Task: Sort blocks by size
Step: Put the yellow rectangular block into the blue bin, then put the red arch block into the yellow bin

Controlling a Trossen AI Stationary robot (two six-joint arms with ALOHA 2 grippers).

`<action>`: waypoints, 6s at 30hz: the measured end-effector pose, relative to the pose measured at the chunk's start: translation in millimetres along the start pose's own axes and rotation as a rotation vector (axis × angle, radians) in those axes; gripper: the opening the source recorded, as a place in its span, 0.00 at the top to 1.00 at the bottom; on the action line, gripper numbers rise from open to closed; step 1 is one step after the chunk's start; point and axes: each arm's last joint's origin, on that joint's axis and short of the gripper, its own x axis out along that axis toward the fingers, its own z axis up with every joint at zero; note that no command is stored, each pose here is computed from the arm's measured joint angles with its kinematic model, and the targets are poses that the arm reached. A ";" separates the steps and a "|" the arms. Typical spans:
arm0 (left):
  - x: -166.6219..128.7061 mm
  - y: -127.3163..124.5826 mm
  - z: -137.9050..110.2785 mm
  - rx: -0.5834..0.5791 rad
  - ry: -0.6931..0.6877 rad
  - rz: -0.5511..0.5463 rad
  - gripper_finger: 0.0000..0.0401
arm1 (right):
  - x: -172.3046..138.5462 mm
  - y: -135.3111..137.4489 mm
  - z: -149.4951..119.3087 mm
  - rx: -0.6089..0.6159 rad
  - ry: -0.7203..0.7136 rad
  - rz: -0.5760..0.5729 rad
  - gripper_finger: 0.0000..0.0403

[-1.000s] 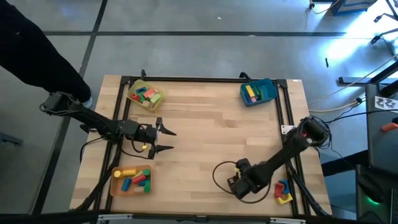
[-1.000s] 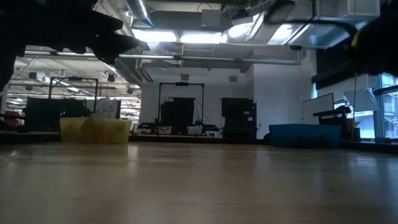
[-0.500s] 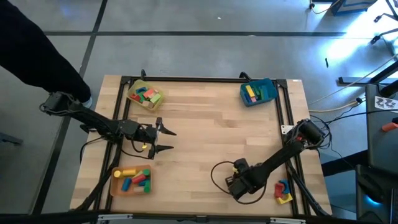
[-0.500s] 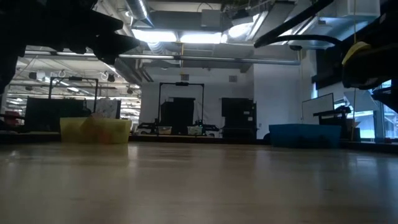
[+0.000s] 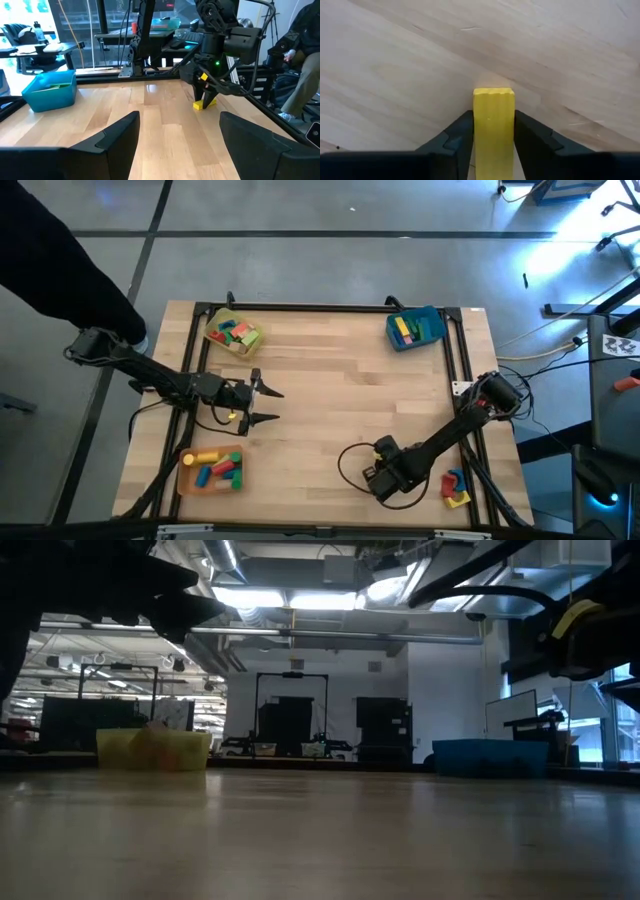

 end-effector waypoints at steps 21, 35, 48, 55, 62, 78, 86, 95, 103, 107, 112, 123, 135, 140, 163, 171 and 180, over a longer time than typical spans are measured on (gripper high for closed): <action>0.0 0.0 -0.8 0.052 0.008 0.000 0.35 | -41.8 -15.9 21.2 -0.031 -0.119 0.035 0.73; -0.1 -0.2 -0.6 0.041 0.007 -0.001 0.35 | -76.9 -44.6 85.0 -0.075 -0.318 -0.099 0.73; -0.1 -0.1 -0.4 0.024 0.004 -0.001 0.35 | -83.7 -74.6 183.1 -0.122 -0.484 -0.339 0.73; -0.1 -0.1 -0.6 0.020 0.007 -0.001 0.35 | -81.2 -101.5 235.1 -0.109 -0.479 -0.480 0.72; -0.1 -0.1 -0.7 0.020 0.008 -0.001 0.35 | -77.9 -130.9 282.8 -0.086 -0.450 -0.537 0.71; 0.0 -0.2 -1.5 0.021 0.017 -0.001 0.35 | -61.1 -197.0 354.7 0.058 -0.363 -0.534 0.71; -0.1 -0.2 -3.3 0.024 0.035 -0.002 0.35 | -34.3 -209.3 370.3 0.069 -0.280 -0.573 0.71; -0.1 -0.2 -3.5 0.028 0.037 -0.002 0.35 | -20.0 -208.5 375.9 0.041 -0.265 -0.606 0.70; -0.1 -0.2 -3.4 0.025 0.036 -0.002 0.35 | -19.8 -209.0 374.1 0.040 -0.240 -0.598 0.60; -0.1 -0.2 -3.3 0.024 0.035 -0.002 0.35 | -20.1 -210.0 371.3 0.030 -0.211 -0.608 0.47; -0.1 -0.2 -3.0 0.024 0.032 -0.002 0.35 | -33.7 -201.1 360.7 -0.007 -0.232 -0.607 0.37; -0.1 -0.2 -3.0 0.015 0.032 -0.002 0.35 | -84.8 -150.6 295.8 -0.130 -0.245 -0.335 0.35; 0.0 0.0 -2.6 0.014 0.028 -0.001 0.35 | -94.7 -75.7 176.6 -0.341 -0.075 -0.084 0.48; 0.0 0.0 -2.4 0.012 0.025 0.000 0.35 | -98.4 -62.3 126.7 -0.393 0.017 -0.017 0.53; 0.0 0.0 -1.1 0.011 0.012 0.000 0.35 | -108.5 -62.6 15.6 -0.699 0.169 0.079 0.56; 0.0 0.0 -1.4 0.013 0.015 0.000 0.35 | -107.6 -77.4 -20.9 -0.872 0.193 0.013 0.56; 0.0 0.0 -1.4 0.013 0.016 0.000 0.35 | -92.1 -87.0 -60.0 -1.078 0.206 -0.071 0.56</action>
